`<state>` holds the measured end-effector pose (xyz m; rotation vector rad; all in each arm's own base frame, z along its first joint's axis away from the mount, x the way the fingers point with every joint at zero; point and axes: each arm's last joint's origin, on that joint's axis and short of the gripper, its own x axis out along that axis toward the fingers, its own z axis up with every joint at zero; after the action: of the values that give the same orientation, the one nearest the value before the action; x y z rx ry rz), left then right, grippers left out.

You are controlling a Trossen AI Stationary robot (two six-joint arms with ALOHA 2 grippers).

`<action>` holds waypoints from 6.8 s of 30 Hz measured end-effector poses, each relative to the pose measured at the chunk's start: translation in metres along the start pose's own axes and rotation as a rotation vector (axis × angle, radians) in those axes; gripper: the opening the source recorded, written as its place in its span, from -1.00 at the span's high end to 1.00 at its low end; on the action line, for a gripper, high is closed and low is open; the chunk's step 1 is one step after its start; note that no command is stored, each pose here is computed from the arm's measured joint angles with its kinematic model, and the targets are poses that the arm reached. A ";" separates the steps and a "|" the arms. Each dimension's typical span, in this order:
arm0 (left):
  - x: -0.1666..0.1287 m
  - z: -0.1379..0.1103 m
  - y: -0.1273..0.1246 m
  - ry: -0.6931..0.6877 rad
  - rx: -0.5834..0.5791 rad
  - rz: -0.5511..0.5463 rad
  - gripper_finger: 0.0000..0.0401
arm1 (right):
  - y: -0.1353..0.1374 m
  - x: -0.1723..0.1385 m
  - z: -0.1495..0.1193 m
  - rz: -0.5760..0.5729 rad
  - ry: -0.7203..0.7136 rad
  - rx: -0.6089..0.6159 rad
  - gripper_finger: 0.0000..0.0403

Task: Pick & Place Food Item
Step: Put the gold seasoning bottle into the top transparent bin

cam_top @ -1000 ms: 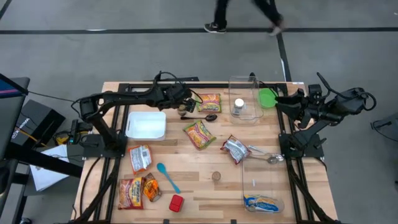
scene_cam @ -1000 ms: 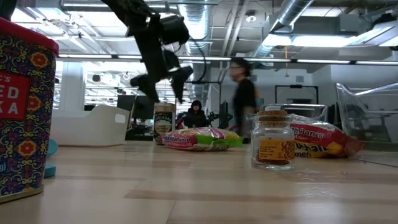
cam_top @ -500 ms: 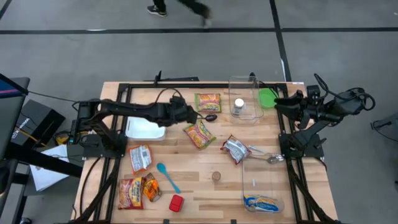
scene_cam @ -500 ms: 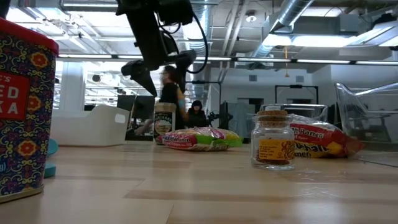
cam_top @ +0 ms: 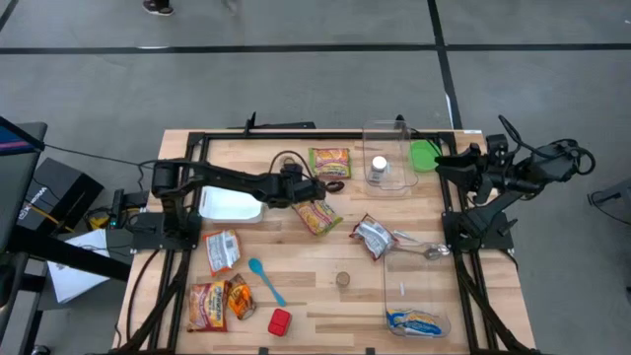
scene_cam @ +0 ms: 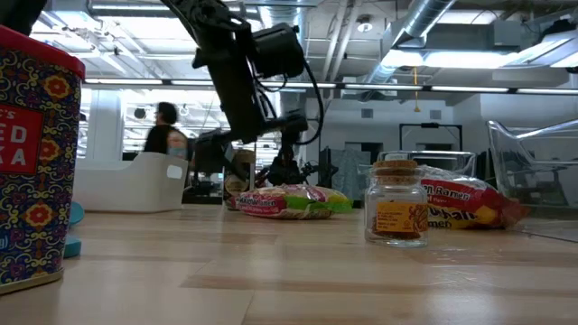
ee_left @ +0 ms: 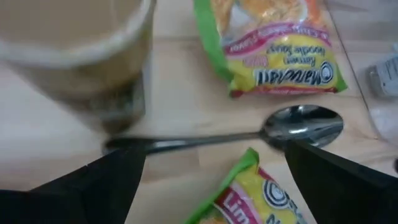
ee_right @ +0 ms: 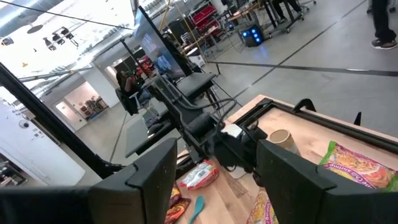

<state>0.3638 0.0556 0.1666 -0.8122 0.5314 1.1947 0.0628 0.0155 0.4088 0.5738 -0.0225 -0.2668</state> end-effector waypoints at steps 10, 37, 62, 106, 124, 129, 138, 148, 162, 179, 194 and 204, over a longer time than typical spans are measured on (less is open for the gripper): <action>0.016 -0.006 0.004 -0.086 -0.139 0.066 -0.84 | 0.000 0.000 0.000 0.000 0.000 0.013 -0.07; 0.054 0.040 0.028 -0.151 -0.054 0.207 -0.84 | -0.017 -0.019 0.012 0.033 -0.042 0.077 -0.07; 0.090 0.047 0.041 -0.253 -0.036 0.300 -0.84 | -0.018 -0.019 0.011 0.032 -0.037 0.098 -0.07; -0.042 0.071 -0.019 -0.286 0.922 -0.326 -0.35 | -0.009 -0.010 0.005 0.012 -0.016 -0.275 -0.07; -0.107 0.068 -0.026 -0.127 0.964 -0.944 -0.35 | 0.024 0.055 -0.001 -0.058 0.012 -0.545 -0.07; -0.116 0.056 -0.030 -0.119 0.977 -0.983 -0.35 | 0.028 0.100 -0.012 0.017 0.086 -0.488 -0.08; -0.141 0.048 -0.030 -0.145 0.997 -1.055 -0.35 | 0.024 0.158 -0.021 0.173 0.159 -0.326 -0.25; -0.155 0.051 -0.026 -0.166 0.993 -1.081 -0.35 | 0.034 0.200 -0.035 0.315 0.155 -0.469 -0.29; -0.156 0.049 -0.026 -0.155 0.998 -1.080 -0.35 | 0.034 0.248 -0.026 0.328 0.333 -0.507 -0.29; -0.157 0.048 -0.026 -0.172 0.994 -1.062 -0.35 | 0.050 0.212 0.026 0.284 0.299 -0.336 -0.29; -0.157 0.050 -0.027 -0.202 0.991 -1.048 -0.35 | 0.055 0.211 0.020 0.459 0.387 -0.342 -0.35; -0.157 0.050 -0.027 -0.204 0.991 -1.044 -0.35 | 0.050 0.211 0.017 0.416 0.434 -0.340 -0.91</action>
<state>0.3397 -0.0027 0.3208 -0.0272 0.3660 -0.0281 0.2769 -0.0065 0.4388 0.2680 0.3155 0.2593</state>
